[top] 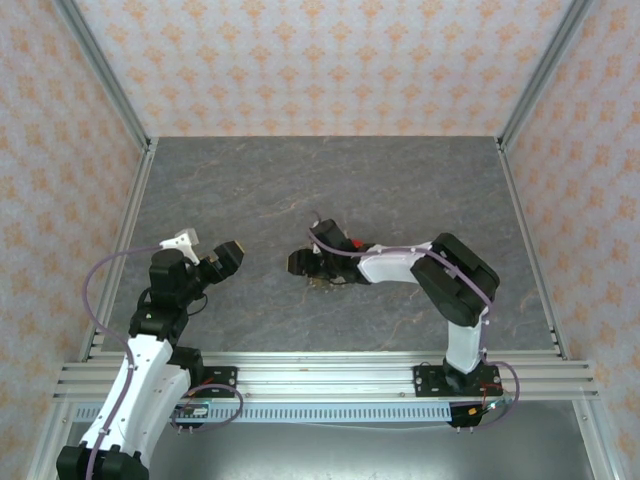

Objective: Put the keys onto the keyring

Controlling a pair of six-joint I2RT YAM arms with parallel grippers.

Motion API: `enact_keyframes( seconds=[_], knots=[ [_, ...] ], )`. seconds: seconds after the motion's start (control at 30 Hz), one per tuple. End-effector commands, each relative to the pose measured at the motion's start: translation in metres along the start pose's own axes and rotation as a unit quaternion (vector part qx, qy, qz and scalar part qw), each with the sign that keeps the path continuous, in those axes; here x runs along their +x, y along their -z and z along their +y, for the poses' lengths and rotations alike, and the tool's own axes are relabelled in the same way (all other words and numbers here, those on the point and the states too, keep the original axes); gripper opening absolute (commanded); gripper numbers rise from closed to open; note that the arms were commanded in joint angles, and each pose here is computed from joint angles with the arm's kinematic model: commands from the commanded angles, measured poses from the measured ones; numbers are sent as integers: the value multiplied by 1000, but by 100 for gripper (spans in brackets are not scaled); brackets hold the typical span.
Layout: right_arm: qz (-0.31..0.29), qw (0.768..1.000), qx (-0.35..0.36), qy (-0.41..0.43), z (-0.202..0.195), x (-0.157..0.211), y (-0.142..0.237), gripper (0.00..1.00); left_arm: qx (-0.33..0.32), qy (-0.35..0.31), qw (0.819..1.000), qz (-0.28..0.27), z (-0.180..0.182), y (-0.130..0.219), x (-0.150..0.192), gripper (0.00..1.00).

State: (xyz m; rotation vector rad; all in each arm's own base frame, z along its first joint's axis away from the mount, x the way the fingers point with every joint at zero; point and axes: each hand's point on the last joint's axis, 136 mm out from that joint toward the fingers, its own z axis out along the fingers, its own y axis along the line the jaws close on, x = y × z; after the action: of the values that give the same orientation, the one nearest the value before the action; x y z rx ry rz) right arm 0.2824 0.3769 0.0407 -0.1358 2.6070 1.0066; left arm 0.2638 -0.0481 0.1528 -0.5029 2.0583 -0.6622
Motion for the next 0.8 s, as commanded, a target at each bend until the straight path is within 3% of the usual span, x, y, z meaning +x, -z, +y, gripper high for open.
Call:
enact_keyframes(
  seconds=[0.0,0.17,0.33,0.5,0.77],
  knots=[
    [3,999,16,-31,-18,19,3,55,1,10,1000,8,-1,-1,0,100],
    [-67,997,42,14,-21,-2,48,57,-11,11,1000,6,5,-3,1,100],
    [-116,988,102,-23,-69,-21,89,60,0,36,999,11,4,-9,5,100],
    [-129,985,93,-71,-99,-28,106,60,-8,41,999,13,11,-9,12,100],
    [-128,979,139,-69,-119,-28,118,63,-3,49,999,17,11,-16,14,100]
  ],
)
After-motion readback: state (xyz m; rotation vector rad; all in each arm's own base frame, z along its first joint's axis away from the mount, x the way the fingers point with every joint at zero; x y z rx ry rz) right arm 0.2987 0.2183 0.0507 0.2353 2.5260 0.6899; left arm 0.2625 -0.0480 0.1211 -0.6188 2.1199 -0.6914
